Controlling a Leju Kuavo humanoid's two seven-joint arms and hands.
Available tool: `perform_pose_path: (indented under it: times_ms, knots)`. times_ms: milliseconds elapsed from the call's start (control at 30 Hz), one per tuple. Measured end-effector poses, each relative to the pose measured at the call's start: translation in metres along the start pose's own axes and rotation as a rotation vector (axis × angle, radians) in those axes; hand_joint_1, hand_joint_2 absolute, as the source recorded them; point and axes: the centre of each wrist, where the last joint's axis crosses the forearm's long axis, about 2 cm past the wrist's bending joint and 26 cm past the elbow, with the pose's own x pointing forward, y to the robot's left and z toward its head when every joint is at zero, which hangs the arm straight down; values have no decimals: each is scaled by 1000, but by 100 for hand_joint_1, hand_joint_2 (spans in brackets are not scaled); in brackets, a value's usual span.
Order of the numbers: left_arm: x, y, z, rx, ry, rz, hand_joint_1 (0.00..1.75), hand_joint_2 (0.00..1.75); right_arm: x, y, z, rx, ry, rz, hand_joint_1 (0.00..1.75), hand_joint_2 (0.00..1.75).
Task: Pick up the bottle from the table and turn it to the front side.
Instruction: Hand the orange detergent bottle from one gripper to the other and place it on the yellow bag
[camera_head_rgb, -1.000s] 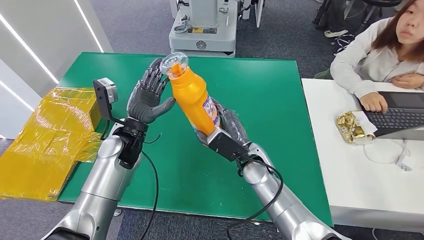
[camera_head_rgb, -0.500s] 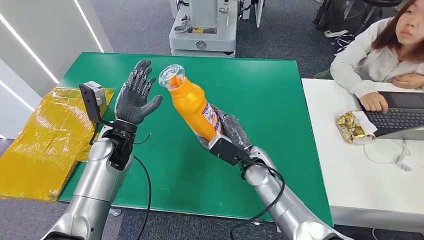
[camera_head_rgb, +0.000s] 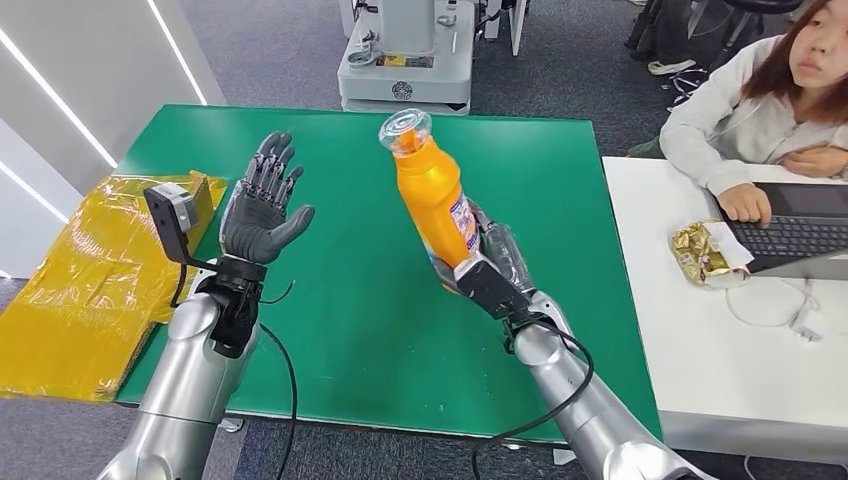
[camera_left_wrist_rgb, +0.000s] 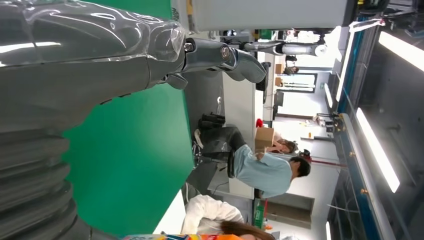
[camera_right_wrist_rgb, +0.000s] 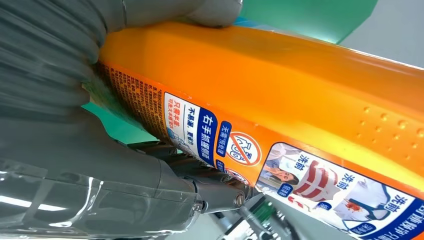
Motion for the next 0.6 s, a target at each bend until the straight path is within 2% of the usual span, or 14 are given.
perform_pose_path:
  times_ms: [167, 333, 600]
  knots:
    - [-3, -1, 8, -11, 9, 6, 0, 175, -6, -8, 4, -31, 27, -9, 175, 175]
    - [-2, -4, 7, -35, 3, 11, 0, 175, -5, -8, 3, -11, 27, -6, 175, 175]
    - [2, -19, -9, -96, -21, 35, 0, 175, 19, 13, -19, 101, 8, 13, 175, 175]
